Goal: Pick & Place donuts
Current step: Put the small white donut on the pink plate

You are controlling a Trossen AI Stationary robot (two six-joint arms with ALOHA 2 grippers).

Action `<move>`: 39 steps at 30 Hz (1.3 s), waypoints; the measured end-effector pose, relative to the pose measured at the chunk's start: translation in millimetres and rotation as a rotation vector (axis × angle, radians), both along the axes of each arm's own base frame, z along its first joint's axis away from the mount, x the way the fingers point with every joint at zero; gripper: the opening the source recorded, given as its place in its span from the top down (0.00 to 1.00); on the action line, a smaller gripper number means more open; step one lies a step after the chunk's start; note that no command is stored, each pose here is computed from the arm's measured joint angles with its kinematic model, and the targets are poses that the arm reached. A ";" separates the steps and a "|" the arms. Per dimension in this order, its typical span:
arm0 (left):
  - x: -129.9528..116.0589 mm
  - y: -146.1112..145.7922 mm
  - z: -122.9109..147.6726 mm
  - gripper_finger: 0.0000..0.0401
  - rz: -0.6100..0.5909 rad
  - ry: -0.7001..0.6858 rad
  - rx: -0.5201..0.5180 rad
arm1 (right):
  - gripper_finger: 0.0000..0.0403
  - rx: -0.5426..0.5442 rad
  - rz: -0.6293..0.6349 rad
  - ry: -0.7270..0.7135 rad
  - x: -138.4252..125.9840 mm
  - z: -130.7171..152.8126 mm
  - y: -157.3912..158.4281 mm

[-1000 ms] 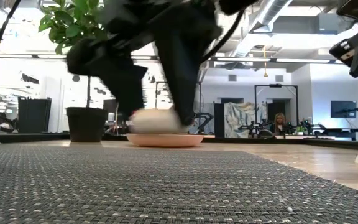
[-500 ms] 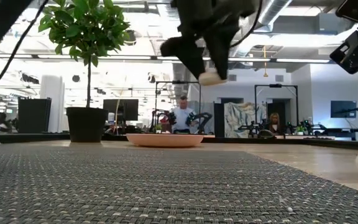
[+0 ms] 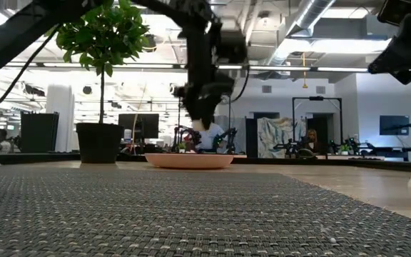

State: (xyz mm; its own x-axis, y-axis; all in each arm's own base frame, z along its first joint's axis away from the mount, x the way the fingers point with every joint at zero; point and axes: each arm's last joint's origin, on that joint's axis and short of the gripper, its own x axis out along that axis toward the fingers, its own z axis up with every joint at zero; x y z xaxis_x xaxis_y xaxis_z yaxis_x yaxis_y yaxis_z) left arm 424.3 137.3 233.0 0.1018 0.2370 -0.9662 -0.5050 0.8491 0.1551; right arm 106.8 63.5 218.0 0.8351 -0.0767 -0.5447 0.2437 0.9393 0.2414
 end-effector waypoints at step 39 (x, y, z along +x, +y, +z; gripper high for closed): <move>-35.7 47.2 -58.7 0.43 0.122 0.069 -0.116 | 1.00 0.040 -0.272 -0.123 7.7 5.4 -12.1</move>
State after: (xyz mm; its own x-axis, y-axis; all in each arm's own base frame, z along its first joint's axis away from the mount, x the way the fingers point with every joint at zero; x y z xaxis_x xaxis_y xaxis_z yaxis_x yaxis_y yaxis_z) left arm 388.6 184.5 174.3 0.0117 0.1303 -0.9914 -0.5969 0.7964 0.0977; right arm 114.5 51.3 223.3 0.8471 -0.2867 -0.4475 0.4513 0.8328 0.3206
